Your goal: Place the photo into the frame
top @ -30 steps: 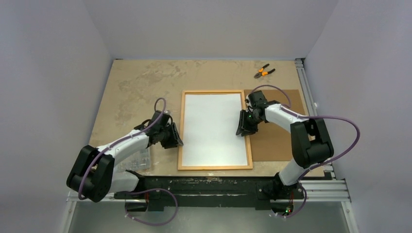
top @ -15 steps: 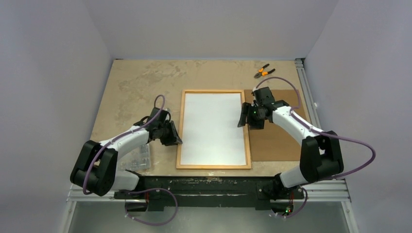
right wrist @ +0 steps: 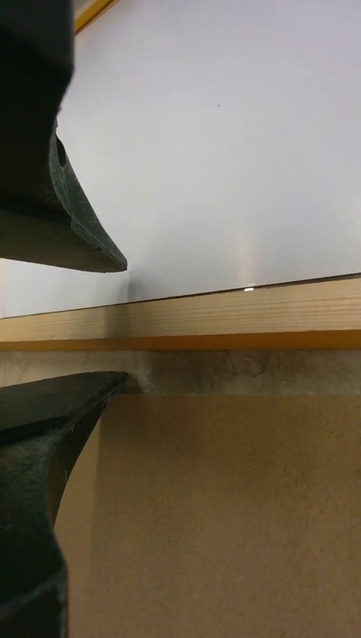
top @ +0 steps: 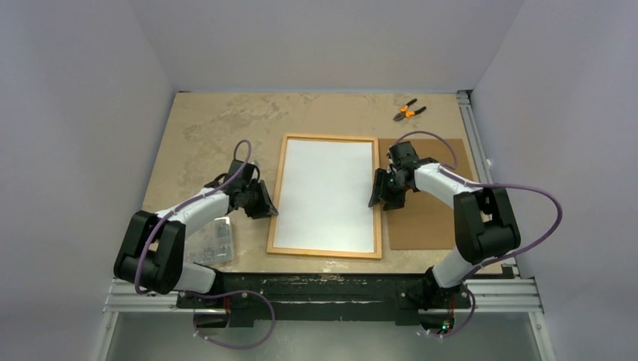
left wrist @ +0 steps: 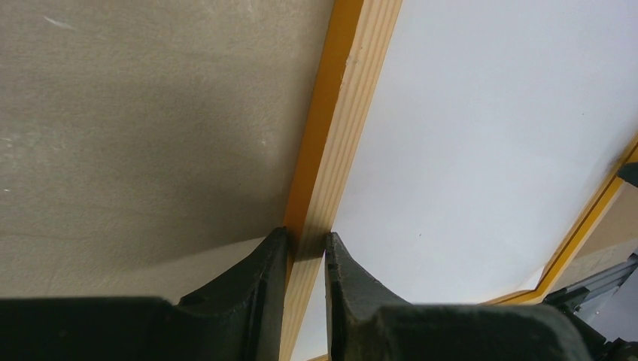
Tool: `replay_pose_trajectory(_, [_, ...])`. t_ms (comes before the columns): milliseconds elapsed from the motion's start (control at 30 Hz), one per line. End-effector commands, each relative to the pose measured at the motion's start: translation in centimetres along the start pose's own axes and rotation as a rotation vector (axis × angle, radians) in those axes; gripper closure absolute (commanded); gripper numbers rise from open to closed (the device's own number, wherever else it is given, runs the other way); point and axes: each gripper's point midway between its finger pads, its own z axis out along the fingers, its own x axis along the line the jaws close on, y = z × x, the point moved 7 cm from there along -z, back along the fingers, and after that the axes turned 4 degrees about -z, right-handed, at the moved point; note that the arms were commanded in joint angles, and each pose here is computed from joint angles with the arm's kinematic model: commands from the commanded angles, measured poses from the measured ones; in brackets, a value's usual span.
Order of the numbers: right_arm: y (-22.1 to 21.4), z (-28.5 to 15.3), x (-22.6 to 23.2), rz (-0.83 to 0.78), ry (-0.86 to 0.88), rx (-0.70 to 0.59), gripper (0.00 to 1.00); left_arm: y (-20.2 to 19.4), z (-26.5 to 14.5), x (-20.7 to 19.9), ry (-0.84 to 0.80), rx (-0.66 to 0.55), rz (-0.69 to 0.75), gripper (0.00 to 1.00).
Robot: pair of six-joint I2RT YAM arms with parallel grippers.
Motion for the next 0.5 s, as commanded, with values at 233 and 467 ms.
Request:
replay_pose_trajectory(233, [4.5, 1.6, 4.9, -0.035, 0.140, -0.034, 0.51, 3.5, 0.2, 0.2, 0.045, -0.063, -0.019, 0.93])
replay_pose_trajectory(467, [6.1, 2.6, 6.0, -0.034, 0.164, -0.036, 0.50, 4.8, 0.6, 1.1, 0.061, -0.065, -0.040, 0.91])
